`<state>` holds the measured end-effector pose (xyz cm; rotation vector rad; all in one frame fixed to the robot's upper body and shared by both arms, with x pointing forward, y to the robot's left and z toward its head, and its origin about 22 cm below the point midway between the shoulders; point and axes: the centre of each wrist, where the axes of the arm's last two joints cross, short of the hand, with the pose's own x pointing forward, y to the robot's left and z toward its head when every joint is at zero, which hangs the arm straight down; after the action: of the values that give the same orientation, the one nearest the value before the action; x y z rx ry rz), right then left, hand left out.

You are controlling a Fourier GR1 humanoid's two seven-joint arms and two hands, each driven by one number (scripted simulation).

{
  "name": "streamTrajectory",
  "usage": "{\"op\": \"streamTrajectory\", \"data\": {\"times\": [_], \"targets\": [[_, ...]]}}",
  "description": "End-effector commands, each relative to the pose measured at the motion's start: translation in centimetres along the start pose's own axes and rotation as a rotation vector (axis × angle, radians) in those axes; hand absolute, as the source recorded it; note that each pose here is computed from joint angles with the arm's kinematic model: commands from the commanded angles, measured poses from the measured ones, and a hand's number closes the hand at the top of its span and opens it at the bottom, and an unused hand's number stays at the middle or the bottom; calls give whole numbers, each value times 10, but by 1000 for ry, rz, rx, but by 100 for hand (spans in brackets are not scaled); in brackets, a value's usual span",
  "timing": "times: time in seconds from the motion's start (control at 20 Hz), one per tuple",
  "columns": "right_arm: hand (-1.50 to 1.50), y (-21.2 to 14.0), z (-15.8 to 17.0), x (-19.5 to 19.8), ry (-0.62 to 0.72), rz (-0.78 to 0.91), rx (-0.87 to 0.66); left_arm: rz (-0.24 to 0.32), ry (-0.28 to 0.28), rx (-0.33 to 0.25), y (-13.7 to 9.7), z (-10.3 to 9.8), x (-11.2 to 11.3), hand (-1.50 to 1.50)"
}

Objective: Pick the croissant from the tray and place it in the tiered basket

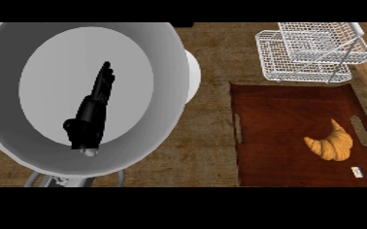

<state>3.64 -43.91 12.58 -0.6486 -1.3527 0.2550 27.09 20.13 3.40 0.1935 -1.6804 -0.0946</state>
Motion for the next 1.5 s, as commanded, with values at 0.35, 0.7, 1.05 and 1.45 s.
{"op": "streamTrajectory", "data": {"times": [0.35,0.7,1.05,1.45], "targets": [[-150,30,-13,0,83,110,1,-21,11,0,3,4,-10,0],[-150,18,-7,-11,50,152,8,8,22,-29,-9,18,-9,0],[-150,35,-28,-15,33,266,-26,10,21,-11,-9,2,3,0],[-150,56,-34,-27,139,228,-59,-9,16,-16,14,10,-12,0]]}}
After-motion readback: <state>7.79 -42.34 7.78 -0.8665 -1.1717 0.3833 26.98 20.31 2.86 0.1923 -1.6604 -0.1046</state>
